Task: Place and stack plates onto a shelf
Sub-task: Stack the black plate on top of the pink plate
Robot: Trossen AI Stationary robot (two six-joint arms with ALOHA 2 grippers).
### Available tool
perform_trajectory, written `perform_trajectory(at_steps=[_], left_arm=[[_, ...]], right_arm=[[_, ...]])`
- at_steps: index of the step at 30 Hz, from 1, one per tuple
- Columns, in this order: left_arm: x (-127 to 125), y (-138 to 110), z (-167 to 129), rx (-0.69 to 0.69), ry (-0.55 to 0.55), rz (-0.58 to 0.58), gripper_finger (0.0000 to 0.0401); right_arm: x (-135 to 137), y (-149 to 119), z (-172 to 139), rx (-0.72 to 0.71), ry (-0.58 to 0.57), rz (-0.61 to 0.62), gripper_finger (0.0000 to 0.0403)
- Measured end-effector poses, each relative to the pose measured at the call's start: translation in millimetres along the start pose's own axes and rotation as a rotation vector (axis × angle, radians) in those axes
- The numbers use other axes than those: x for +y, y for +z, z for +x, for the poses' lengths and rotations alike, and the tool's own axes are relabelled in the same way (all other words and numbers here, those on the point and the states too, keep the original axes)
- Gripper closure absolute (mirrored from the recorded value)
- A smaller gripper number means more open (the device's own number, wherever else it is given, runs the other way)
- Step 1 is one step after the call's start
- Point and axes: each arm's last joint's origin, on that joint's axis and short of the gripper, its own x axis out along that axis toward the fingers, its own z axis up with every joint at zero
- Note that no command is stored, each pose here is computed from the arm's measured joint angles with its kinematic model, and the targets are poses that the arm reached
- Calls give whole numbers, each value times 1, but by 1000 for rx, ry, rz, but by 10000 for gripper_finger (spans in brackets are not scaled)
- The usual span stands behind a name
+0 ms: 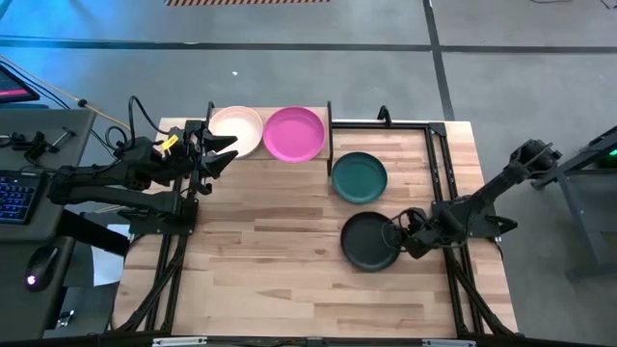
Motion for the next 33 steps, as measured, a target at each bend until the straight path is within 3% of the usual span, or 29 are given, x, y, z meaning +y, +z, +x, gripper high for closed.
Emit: perform_trajectory(at_steps=[5,11,15,22,33], left_arm=[[0,0,0,-1,0,1,211],[0,0,0,-2,0,33,211],[0,1,0,-8,-1,51,211],[0,1,0,-7,0,51,211],[0,1,0,-6,-1,52,211]], right_arm=[[22,-5,-26,30,153,-54,398],[52,-10,-74,88,362,-229,402],[69,-12,-87,153,386,-321,402],[90,-3,-86,77,412,-377,403],[94,1,-86,55,435,-412,403]])
